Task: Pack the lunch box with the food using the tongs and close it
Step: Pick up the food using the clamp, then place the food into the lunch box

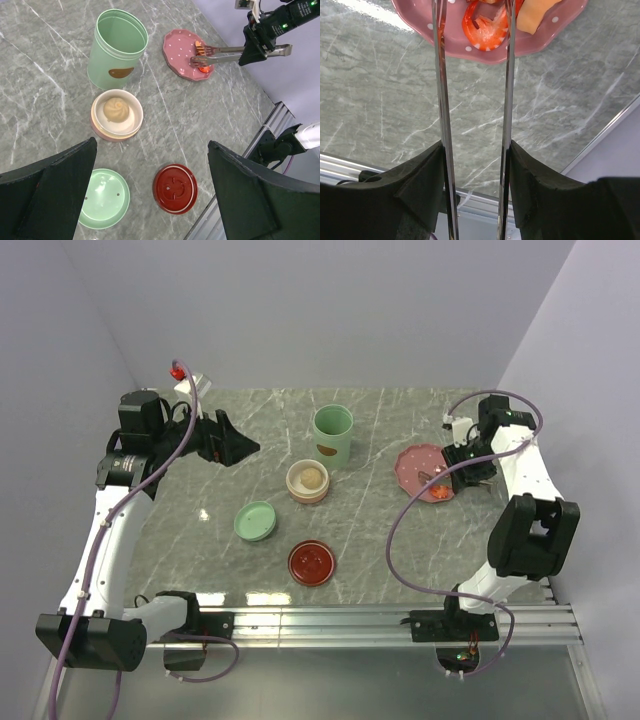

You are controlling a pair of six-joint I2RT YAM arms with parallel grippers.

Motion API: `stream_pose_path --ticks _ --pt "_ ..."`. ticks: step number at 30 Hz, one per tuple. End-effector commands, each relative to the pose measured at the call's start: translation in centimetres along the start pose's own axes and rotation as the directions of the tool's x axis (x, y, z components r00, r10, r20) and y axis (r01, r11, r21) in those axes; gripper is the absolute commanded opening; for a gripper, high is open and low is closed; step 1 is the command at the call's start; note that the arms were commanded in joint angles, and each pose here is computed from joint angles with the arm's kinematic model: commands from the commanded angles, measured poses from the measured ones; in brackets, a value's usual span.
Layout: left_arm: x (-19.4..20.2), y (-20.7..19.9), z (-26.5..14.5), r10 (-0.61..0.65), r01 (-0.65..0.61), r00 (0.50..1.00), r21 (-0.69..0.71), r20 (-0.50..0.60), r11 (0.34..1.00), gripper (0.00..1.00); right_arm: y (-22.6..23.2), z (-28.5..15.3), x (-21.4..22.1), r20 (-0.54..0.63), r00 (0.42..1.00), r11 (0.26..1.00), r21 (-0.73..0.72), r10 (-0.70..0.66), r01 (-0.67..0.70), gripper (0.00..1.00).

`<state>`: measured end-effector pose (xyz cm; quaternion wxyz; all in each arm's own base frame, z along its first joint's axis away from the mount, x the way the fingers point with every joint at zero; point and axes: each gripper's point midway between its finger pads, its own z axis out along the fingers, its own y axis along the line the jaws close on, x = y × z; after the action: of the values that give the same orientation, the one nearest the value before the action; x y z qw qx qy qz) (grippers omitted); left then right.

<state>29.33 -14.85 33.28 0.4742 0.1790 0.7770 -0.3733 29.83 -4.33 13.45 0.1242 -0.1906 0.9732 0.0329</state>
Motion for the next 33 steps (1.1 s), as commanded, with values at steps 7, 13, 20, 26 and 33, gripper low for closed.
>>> stream_pose_path --ticks 7,13,20,26,33 --pt "-1.3 -0.2 -0.2 0.038 -0.038 0.999 0.0 0.037 0.999 0.99 -0.9 -0.3 -0.9 0.024 1.0 1.0 0.017 0.011 -0.012 0.52" --pt "-1.4 -0.2 -0.2 0.04 -0.04 0.998 0.0 0.04 0.999 0.99 -0.4 -1.8 -1.1 0.055 0.998 1.0 0.018 0.011 -0.012 0.46" --pt "-1.4 -0.2 -0.2 0.043 -0.043 0.998 0.0 0.04 0.999 0.99 1.8 -5.1 -3.5 0.155 0.987 0.998 -0.067 0.027 -0.017 0.43" --pt "-1.4 -0.4 -0.2 0.052 -0.053 0.998 0.01 0.037 0.999 0.99 5.3 -9.8 -8.9 0.323 0.946 0.99 -0.135 0.004 0.041 0.43" --pt "-1.0 -0.2 -0.1 0.057 -0.057 0.998 0.013 0.019 0.998 0.99 10.8 -13.1 -14.7 0.48 0.875 0.975 -0.157 -0.063 0.156 0.43"
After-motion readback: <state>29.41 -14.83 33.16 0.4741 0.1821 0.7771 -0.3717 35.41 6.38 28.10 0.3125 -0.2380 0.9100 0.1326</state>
